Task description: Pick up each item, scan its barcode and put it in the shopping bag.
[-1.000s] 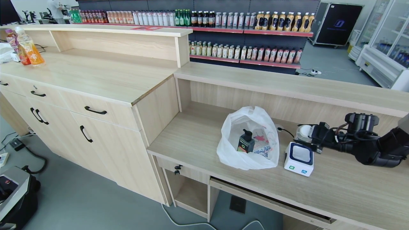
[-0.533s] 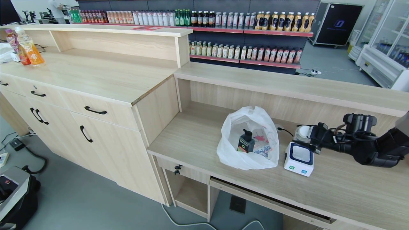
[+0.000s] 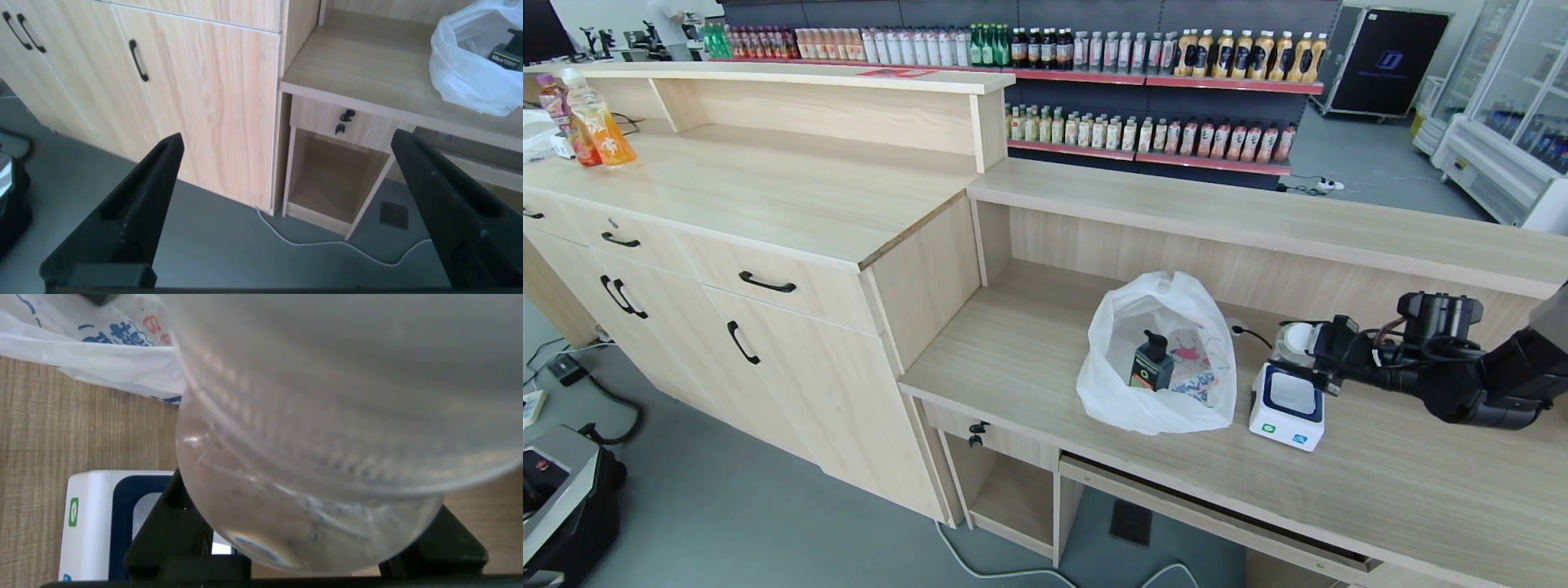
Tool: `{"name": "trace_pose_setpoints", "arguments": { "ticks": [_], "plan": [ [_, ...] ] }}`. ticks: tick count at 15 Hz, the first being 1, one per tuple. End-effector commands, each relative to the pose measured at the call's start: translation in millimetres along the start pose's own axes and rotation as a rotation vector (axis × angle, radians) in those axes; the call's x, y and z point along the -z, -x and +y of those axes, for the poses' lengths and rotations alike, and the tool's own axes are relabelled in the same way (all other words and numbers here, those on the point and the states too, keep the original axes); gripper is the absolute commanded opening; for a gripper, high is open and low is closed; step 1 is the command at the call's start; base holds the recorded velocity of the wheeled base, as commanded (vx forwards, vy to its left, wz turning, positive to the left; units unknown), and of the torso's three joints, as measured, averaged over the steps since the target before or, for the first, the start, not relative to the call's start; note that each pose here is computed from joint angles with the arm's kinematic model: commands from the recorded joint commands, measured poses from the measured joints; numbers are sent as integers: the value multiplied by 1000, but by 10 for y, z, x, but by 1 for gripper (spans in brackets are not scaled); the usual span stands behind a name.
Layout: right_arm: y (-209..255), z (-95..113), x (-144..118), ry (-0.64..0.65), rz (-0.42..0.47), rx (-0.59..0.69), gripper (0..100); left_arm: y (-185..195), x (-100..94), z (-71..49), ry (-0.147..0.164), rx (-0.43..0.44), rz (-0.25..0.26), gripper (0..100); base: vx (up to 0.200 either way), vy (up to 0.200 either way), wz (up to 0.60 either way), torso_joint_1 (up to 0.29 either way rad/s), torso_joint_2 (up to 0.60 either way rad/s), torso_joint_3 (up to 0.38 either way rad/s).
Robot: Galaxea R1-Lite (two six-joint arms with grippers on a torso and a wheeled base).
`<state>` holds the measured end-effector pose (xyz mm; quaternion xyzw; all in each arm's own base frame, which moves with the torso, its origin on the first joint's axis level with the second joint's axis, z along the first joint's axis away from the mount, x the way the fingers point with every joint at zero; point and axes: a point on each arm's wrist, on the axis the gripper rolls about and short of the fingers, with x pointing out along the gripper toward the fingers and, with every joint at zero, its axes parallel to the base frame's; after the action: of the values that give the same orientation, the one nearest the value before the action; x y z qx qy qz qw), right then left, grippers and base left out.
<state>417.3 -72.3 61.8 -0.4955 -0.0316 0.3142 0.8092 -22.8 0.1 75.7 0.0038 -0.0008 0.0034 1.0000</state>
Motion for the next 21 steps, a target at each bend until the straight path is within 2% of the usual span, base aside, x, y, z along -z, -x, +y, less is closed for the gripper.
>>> {"name": "trace_pose_setpoints", "arguments": {
  "ticks": [1, 11, 14, 15, 18, 19, 20, 21],
  "plan": [
    [-5, -12, 4, 3, -1, 3, 0, 0, 1, 0, 0, -1, 0, 100, 0, 0, 0, 0, 0, 0],
    [-18, -13, 16, -2, -1, 4, 0, 0, 1, 0, 0, -1, 0, 100, 0, 0, 0, 0, 0, 0],
    [4, -101, -70, -50, -17, 32, 0, 1, -3, 0, 0, -1, -1, 100, 0, 0, 0, 0, 0, 0],
    [240, -413, -440, -330, 23, 173, 0, 0, 1, 0, 0, -1, 0, 100, 0, 0, 0, 0, 0, 0],
    [510, -646, -1127, -788, 147, 429, 0, 0, 1, 0, 0, -1, 0, 100, 0, 0, 0, 0, 0, 0],
    [563, -641, -1275, -884, 199, 468, 0, 0, 1, 0, 0, -1, 0, 100, 0, 0, 0, 0, 0, 0],
    [653, -583, -1379, -933, 261, 470, 0, 0, 1, 0, 0, -1, 0, 100, 0, 0, 0, 0, 0, 0],
    [739, -530, -1437, -936, 277, 459, 0, 1, -3, 0, 0, -1, -1, 100, 0, 0, 0, 0, 0, 0]
  ]
}}
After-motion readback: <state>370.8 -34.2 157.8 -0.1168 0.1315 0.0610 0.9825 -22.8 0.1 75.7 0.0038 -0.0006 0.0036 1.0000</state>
